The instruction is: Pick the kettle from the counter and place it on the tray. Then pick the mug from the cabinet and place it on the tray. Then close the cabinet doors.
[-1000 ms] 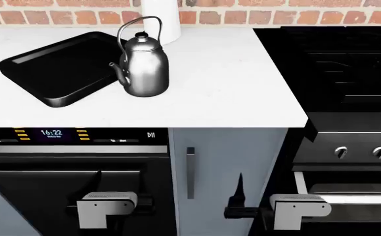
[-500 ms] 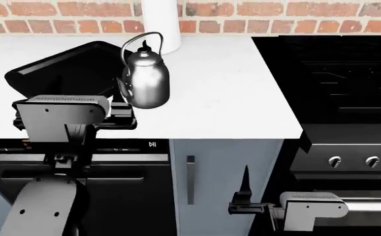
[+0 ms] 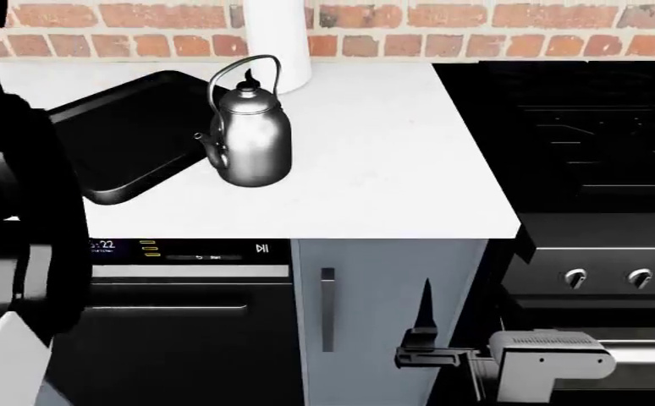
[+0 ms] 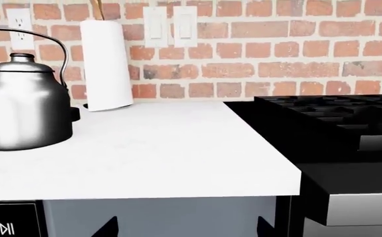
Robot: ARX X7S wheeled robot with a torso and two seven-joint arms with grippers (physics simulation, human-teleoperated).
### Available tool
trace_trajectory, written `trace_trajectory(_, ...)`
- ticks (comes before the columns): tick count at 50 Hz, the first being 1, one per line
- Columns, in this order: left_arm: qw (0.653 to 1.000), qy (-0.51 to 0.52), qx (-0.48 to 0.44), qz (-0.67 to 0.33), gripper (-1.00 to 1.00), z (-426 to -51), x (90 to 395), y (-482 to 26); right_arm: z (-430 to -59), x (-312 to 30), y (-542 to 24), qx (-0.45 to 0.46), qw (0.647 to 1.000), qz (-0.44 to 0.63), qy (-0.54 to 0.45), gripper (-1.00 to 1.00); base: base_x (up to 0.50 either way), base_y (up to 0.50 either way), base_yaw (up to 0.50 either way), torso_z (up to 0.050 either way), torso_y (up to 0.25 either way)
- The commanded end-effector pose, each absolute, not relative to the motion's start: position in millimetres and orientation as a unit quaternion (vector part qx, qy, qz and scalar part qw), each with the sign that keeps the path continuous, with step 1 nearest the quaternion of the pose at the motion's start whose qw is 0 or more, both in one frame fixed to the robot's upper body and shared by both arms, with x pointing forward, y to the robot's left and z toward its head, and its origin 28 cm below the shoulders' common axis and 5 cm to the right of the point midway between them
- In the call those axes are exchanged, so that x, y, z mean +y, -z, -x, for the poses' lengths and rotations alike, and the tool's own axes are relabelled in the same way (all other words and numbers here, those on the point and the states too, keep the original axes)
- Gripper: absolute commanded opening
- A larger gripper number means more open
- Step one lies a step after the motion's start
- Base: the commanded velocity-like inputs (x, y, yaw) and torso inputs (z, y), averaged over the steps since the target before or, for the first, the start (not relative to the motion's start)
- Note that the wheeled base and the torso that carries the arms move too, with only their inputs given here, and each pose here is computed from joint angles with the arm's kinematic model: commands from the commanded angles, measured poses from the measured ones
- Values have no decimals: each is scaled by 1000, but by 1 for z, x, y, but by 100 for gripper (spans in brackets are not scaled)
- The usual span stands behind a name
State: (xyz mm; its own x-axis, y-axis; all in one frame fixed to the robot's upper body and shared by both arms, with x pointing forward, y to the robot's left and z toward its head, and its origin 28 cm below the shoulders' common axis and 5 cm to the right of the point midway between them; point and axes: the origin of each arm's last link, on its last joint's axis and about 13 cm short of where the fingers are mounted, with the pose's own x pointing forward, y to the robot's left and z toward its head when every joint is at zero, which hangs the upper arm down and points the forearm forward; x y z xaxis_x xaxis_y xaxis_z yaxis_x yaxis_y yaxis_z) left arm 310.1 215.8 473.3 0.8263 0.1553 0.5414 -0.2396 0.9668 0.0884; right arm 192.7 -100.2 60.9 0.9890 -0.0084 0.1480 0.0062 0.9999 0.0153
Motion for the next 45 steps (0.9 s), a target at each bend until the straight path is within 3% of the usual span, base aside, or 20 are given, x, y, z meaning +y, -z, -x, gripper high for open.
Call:
trace_trajectory(1, 952, -150, -259, -72, 100, -302, 211, -564, -190, -100, -66, -79, 997, -3, 3, 100, 0, 0, 0, 50, 0)
trace_trajectory(19, 968, -130, -210, -52, 100, -303, 201, -575, -190, -103, -73, -83, 996, -6, 11, 100, 0, 0, 0, 50, 0)
trace_trajectory(45, 971, -96, -210, -62, 100, -310, 190, -570, -194, -107, -66, -68, 997, -36, 19, 100, 0, -447, 0, 1, 0)
